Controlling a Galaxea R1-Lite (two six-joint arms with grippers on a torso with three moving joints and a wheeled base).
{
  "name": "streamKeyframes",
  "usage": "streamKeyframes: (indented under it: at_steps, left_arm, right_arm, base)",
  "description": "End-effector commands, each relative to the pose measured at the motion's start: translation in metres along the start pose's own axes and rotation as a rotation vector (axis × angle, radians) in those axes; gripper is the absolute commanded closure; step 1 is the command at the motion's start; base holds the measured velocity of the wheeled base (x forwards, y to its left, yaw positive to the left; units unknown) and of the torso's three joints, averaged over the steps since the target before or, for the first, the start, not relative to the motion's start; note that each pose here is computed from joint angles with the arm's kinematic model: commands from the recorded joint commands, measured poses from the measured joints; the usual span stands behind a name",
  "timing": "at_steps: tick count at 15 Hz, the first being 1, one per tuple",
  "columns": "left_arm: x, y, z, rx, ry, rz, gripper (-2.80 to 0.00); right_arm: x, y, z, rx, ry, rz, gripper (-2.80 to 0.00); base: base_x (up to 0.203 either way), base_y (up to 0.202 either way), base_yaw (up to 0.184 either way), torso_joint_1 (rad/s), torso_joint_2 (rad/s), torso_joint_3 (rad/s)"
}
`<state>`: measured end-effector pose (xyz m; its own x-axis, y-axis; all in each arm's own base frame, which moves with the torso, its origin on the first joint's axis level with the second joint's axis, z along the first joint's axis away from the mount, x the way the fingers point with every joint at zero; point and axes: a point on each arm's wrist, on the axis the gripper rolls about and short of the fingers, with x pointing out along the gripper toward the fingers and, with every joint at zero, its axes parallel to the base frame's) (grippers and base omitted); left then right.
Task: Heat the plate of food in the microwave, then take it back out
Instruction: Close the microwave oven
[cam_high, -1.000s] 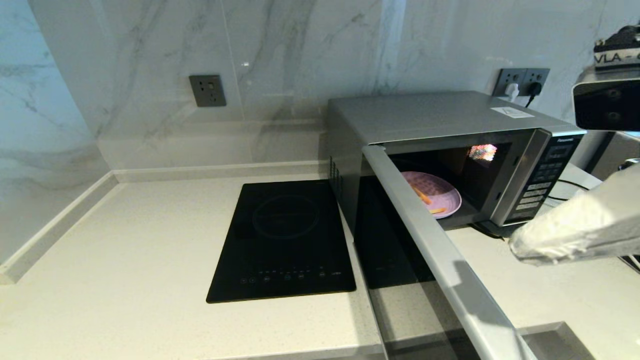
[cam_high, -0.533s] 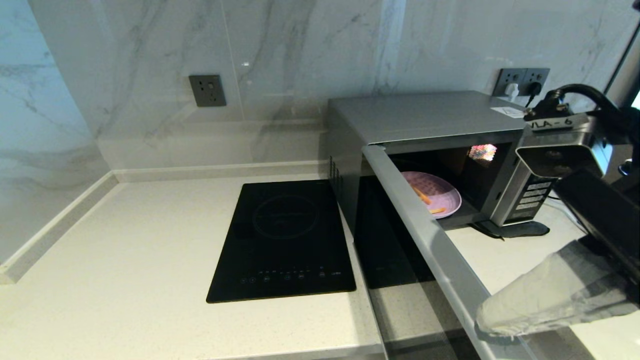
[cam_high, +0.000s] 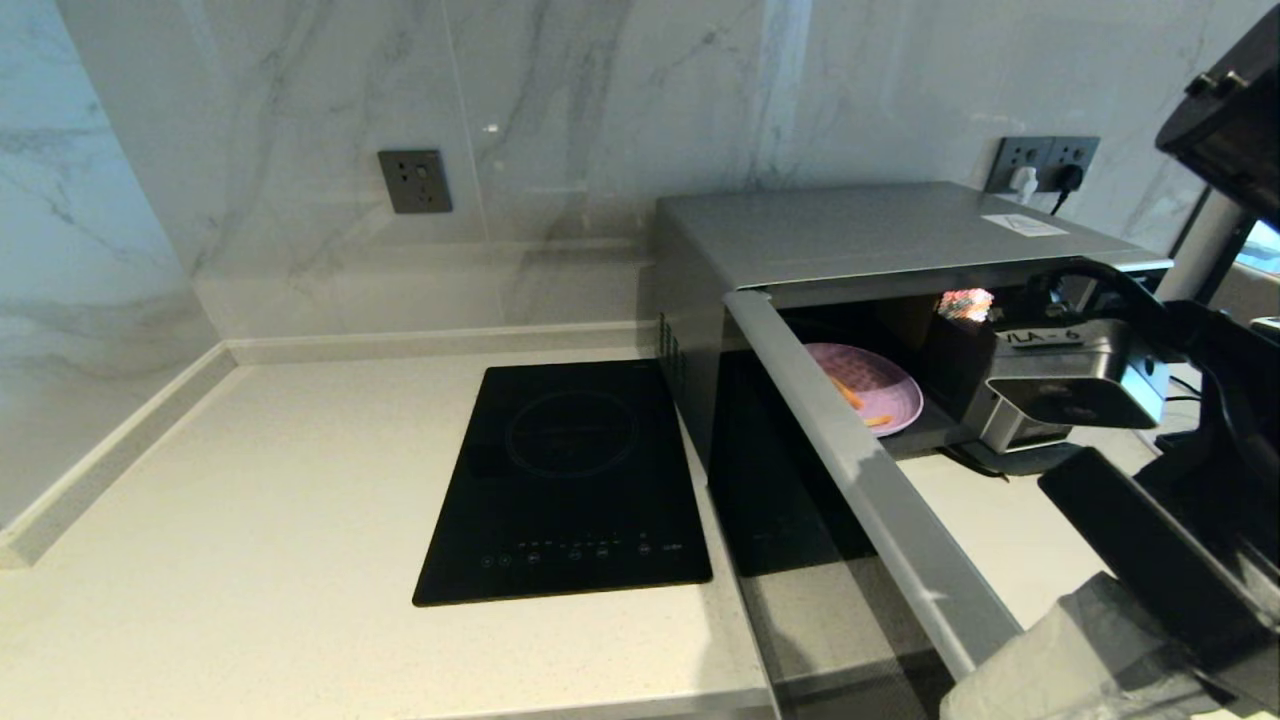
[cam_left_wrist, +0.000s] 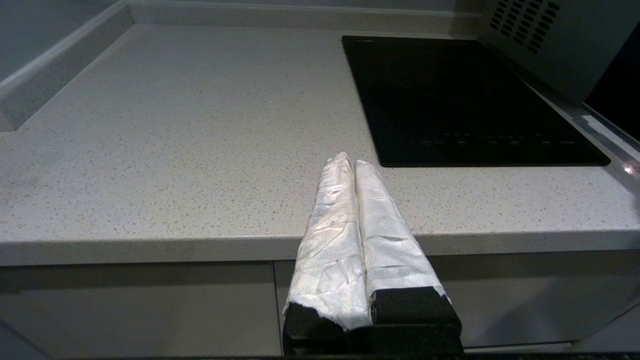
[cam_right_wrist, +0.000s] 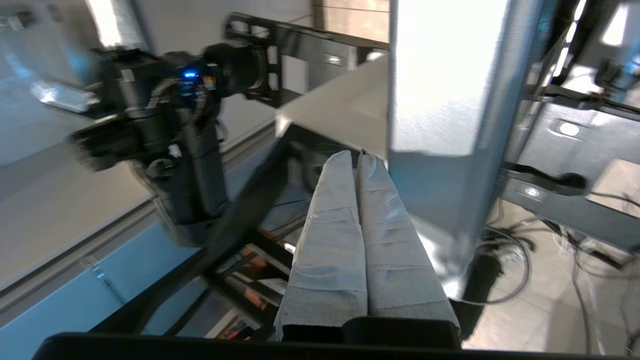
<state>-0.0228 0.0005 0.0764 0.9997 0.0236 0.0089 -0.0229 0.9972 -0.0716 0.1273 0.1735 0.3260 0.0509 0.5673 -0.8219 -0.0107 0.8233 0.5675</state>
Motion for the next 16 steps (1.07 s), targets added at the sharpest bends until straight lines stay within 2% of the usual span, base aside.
streamKeyframes:
  at_steps: [1,5,8,12,16]
  left_arm:
    - [0.0,0.0,0.0,-0.001,0.001,0.001,0.0]
    - [0.0,0.0,0.0,-0.001,0.001,0.001,0.0]
    - [0.0,0.0,0.0,-0.001,0.001,0.001,0.0]
    - [0.0,0.0,0.0,-0.001,0.001,0.001,0.0]
    - [0.0,0.0,0.0,-0.001,0.001,-0.001,0.0]
  right_arm:
    - [0.003,-0.004,-0.001,0.013,-0.004,-0.033,0.0]
    - [-0.001,-0.014,-0.006,0.022,-0.067,-0.084,0.0]
    - [-0.005,-0.029,-0.003,0.072,-0.181,-0.168,0.0]
    - [-0.026,-0.046,0.0,0.142,-0.272,-0.156,0.0]
    - [-0.036,-0.064,0.01,0.199,-0.351,-0.205,0.0]
  base:
    - [0.0,0.0,0.0,0.0,0.0,0.0]
    - [0.0,0.0,0.0,0.0,0.0,0.0]
    - [0.0,0.0,0.0,0.0,0.0,0.0]
    - [0.0,0.0,0.0,0.0,0.0,0.0]
    - [0.0,0.0,0.0,0.0,0.0,0.0]
